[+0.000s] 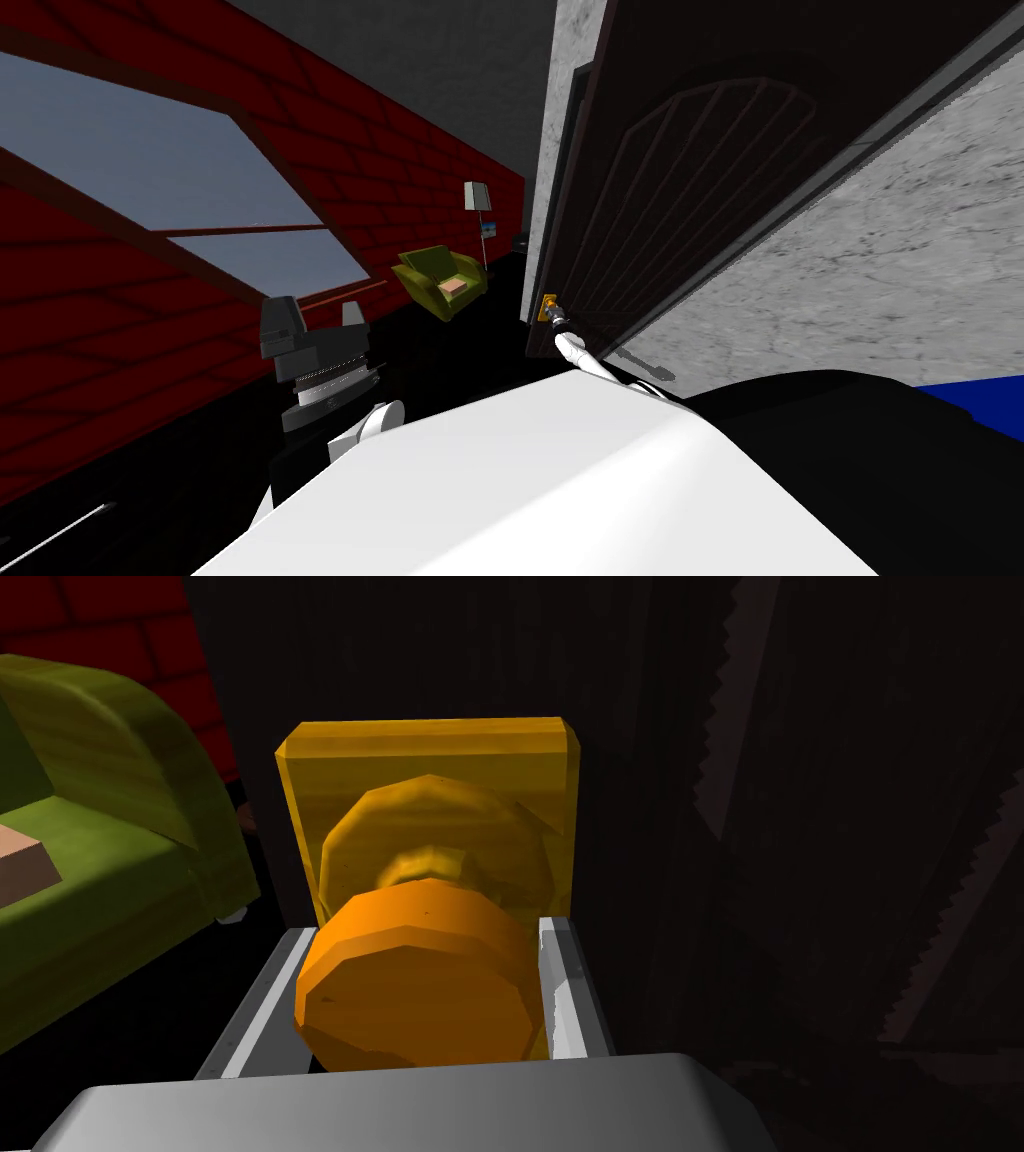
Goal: Pull the door open
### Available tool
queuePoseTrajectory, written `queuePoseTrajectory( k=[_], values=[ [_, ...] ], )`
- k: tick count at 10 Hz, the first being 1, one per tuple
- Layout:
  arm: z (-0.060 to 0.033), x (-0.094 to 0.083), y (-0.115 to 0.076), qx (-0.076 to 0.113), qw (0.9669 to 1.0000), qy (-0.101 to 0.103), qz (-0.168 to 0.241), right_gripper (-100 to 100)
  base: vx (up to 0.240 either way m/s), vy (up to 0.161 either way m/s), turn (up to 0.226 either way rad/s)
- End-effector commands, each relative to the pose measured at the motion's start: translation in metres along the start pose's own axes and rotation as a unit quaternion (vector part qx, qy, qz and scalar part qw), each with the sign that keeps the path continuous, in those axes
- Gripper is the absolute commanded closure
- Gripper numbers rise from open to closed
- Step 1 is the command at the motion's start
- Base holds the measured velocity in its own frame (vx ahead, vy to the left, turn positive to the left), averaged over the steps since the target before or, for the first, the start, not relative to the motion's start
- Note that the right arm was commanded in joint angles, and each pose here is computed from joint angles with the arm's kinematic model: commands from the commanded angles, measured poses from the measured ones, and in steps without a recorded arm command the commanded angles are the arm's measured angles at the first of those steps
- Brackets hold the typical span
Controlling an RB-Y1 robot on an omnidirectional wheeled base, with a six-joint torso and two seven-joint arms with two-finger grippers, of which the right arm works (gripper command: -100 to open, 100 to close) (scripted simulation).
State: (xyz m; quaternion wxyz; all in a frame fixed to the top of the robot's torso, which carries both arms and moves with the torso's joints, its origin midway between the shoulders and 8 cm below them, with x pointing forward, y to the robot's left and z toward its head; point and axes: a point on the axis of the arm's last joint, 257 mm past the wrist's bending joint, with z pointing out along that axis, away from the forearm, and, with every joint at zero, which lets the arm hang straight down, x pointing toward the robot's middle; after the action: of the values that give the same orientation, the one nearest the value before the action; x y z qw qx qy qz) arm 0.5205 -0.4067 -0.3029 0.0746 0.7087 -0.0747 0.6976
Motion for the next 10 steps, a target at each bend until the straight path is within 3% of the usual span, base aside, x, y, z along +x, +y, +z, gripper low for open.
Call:
queuePoseTrajectory(
  k=[1, 10],
  values=[
    [-0.0006, 0.001, -0.004, 0.007, 1.0, 0.002, 0.0, 100, -0.23, -0.05, 0.127],
    [-0.0059, 0.007, -0.019, 0.042, 0.9991, 0.008, 0.0, 100, -0.198, -0.063, 0.102]
  ],
)
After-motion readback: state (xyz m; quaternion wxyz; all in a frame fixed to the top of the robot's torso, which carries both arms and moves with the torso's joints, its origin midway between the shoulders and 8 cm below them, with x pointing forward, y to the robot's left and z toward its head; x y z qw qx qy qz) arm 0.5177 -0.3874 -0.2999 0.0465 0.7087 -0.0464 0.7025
